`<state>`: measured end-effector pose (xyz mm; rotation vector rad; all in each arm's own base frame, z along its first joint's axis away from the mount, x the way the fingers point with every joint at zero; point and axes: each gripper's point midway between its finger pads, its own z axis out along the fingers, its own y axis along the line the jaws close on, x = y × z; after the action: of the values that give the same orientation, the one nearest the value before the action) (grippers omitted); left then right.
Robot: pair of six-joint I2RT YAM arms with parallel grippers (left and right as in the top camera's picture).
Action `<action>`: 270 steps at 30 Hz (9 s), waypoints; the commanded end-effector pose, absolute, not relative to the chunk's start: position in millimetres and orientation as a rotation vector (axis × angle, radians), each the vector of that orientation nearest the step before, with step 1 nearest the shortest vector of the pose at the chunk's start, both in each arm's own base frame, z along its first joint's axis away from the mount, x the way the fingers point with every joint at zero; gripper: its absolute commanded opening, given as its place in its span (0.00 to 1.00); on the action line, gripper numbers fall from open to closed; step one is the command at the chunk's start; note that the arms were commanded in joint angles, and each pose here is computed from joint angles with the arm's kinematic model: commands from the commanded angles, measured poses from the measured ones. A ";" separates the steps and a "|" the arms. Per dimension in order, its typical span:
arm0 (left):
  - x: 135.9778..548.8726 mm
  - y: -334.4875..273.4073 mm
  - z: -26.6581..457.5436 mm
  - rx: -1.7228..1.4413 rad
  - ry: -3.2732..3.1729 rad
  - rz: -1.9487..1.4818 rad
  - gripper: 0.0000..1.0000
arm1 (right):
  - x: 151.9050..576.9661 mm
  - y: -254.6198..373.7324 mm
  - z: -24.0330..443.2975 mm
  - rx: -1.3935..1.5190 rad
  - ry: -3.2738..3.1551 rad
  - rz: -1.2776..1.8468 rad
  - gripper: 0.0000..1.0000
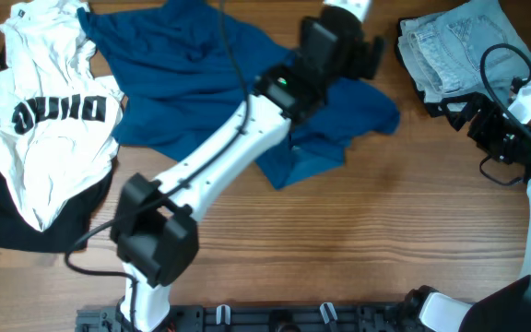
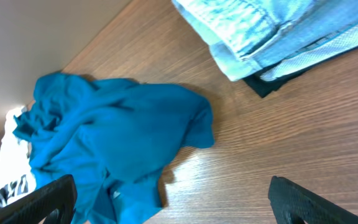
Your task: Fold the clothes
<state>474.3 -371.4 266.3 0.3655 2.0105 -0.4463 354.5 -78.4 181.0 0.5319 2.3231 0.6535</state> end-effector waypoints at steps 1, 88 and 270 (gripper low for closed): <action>480.2 -283.7 324.1 0.208 2.011 -0.323 1.00 | 359.0 -64.5 191.3 0.394 2.309 0.706 0.99; 264.4 47.1 162.8 -0.835 2.955 0.147 0.04 | 386.6 47.0 153.3 0.161 2.494 0.519 0.98; 393.0 69.2 144.4 -0.811 2.609 0.224 0.92 | 379.0 111.8 -4.9 0.112 3.059 0.104 0.20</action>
<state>384.7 67.6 134.2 -0.8104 2.6597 0.2405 383.3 120.0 11.7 0.0548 3.0330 0.1846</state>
